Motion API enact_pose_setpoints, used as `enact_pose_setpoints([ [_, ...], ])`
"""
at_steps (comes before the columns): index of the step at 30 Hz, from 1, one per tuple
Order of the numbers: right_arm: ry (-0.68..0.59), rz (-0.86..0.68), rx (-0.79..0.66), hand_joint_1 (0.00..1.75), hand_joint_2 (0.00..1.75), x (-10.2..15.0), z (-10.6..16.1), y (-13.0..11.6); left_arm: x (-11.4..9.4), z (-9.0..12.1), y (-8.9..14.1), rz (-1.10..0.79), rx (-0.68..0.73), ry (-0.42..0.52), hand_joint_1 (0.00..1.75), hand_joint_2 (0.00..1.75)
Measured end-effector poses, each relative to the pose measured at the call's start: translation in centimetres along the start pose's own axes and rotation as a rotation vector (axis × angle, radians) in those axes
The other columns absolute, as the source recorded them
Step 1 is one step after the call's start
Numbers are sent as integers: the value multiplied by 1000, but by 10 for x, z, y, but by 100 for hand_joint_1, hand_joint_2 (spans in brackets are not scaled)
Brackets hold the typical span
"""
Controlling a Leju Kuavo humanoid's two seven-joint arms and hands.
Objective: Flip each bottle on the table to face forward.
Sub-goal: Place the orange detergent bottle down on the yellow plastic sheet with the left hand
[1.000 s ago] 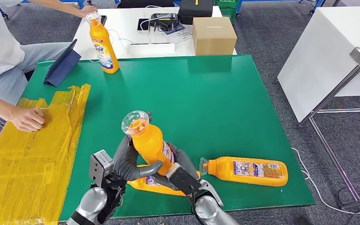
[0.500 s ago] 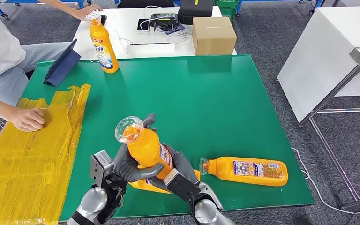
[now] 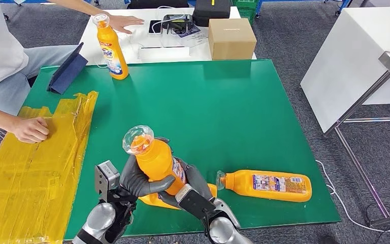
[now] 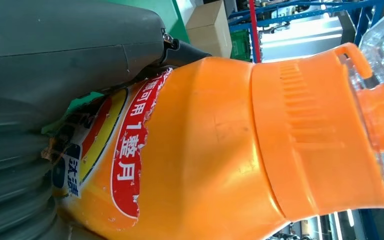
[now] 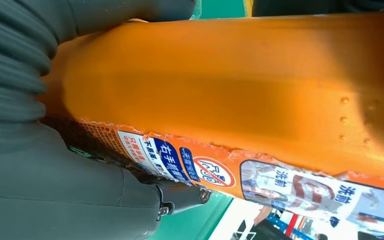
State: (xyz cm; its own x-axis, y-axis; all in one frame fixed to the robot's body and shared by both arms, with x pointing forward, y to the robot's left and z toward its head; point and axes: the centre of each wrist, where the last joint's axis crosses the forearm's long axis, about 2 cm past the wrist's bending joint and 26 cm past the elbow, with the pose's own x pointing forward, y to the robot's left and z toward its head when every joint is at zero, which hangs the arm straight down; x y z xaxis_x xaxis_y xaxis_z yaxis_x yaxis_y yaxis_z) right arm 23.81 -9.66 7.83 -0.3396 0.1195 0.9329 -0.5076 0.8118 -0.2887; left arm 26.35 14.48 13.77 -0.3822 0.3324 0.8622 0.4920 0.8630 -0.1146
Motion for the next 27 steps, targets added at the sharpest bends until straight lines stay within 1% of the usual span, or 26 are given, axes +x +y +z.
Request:
enact_pose_setpoints([
  [21, 0, -5, -6, 175, 175, 0, 0, 0, 0, 0, 0, 7, 6, -1, 175, 175],
  [22, -2, -6, -9, 137, 175, 0, 0, -1, 0, 0, 0, 8, 7, -2, 175, 175],
  [23, -5, -6, -14, 93, 175, 0, 0, -1, 0, 0, 0, 8, 7, -4, 175, 175],
  [25, -14, -5, -25, 6, 87, 0, 1, -4, 1, -1, 0, 0, 10, -12, 175, 175],
  [26, -20, -4, -32, 0, 44, 1, 1, -6, 2, -1, 1, -20, 17, -20, 175, 175],
  [27, -27, -1, -40, 0, 0, 2, 1, -8, 3, -1, 3, -60, 31, -31, 175, 175],
])
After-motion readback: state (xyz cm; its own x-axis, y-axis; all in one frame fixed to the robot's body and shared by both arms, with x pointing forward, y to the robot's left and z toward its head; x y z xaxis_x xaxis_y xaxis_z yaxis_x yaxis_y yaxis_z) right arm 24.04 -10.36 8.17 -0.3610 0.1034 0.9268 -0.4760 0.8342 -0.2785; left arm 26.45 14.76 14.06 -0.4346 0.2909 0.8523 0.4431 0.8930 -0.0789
